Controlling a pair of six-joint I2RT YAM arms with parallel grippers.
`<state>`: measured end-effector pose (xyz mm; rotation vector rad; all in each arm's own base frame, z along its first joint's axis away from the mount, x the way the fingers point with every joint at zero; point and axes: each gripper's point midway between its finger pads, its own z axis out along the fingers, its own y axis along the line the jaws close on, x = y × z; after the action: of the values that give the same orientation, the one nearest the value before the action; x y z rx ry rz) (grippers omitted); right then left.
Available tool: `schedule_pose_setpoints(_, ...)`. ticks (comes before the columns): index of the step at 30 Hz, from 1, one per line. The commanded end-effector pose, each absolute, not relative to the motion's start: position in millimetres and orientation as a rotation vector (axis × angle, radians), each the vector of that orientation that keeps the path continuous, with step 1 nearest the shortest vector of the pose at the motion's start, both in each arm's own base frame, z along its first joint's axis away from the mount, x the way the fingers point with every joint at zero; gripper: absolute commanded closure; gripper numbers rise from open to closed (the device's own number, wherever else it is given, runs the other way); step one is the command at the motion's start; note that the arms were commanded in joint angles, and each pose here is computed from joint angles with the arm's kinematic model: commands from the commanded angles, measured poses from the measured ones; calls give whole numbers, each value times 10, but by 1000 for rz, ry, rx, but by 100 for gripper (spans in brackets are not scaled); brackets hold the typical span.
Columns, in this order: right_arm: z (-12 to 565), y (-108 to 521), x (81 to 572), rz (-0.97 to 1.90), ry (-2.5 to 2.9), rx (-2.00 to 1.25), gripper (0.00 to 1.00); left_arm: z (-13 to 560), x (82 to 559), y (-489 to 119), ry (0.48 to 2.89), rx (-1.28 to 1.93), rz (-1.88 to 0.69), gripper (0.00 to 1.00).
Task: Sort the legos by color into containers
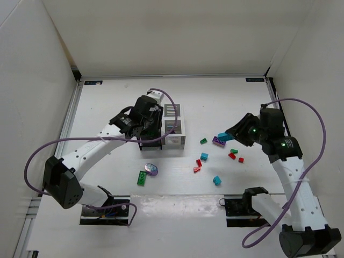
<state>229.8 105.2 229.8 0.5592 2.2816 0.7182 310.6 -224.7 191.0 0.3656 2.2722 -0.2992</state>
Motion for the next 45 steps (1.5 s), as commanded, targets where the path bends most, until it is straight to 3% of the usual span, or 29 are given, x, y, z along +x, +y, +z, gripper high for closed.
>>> schedule_pose_setpoints(1, 2473, 1066, 2440, 706, 2222, 488, 100, 1898, 3192, -2114, 2268, 297, -253, 75)
schedule_pose_setpoints(7, 2424, 1089, 2457, 698, 2236, 473, 100, 1755, 3222, -2068, 2290, 260, -220, 75)
schedule_pose_setpoints(16, 2402, 1115, 2467, 694, 2238, 459, 100, 1683, 3139, -1916, 2328, 213, -157, 64)
schedule_pose_setpoints(20, 2419, 1164, 2483, 695, 2241, 434, 100, 1697, 3092, -1896, 2310, 187, -184, 34)
schedule_pose_setpoints(25, 2465, 1234, 2509, 671, 2244, 381, 100, 1713, 3058, -1868, 2316, 198, -172, 29)
schedule_pose_setpoints(32, 2646, 1492, 2647, 633, 2183, 132, 100, 1945, 2992, -1842, 2290, 209, -204, 0)
schedule_pose_setpoints(45, 2897, 2288, 3219, 675, 2140, -297, 100, 1987, 2423, -1182, 2391, -77, -264, 0)
